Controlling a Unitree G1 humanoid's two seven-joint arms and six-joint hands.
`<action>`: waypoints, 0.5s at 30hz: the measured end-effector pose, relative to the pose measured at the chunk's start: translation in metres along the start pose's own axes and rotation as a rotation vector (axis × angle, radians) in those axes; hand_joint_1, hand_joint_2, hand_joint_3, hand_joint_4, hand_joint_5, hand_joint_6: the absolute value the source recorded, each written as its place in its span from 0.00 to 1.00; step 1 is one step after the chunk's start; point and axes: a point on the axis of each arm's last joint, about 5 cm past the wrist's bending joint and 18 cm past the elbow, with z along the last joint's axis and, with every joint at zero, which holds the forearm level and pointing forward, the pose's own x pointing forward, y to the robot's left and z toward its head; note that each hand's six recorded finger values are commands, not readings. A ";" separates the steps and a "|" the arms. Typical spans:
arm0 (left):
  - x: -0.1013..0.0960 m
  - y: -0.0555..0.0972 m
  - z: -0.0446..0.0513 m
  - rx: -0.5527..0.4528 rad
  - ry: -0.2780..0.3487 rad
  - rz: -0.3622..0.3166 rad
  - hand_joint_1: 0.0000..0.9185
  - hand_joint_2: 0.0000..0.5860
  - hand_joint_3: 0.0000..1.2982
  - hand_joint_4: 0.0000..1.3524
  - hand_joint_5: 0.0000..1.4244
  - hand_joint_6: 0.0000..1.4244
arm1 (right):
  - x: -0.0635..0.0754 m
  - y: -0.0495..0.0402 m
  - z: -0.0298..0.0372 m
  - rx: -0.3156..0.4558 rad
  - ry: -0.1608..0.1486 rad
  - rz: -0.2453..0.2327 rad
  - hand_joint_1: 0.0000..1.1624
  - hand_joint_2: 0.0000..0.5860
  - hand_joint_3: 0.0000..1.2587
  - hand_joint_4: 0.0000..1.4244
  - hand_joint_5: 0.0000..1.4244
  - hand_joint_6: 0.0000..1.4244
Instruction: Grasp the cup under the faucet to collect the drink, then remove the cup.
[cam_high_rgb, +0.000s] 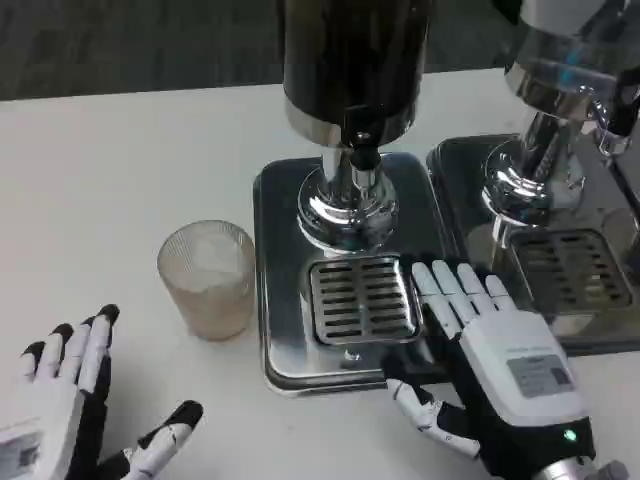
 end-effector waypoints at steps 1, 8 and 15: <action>0.000 0.000 0.0001 0.000 0.000 0.000 0.00 0.25 0.00 0.00 0.00 0.00 | 0.000 -0.0001 0.0000 0.000 0.000 0.000 0.19 0.73 0.00 0.00 0.00 0.00; 0.000 -0.001 0.0014 -0.004 -0.005 -0.004 0.00 0.25 0.00 0.00 0.00 0.00 | 0.000 -0.0003 -0.0003 0.000 0.001 0.000 0.19 0.73 0.00 0.00 0.00 0.00; 0.000 -0.001 0.0020 -0.014 -0.002 -0.004 0.00 0.22 0.00 0.00 0.00 0.00 | 0.000 -0.0007 -0.0008 -0.001 0.003 0.005 0.19 0.73 0.00 0.00 0.00 0.00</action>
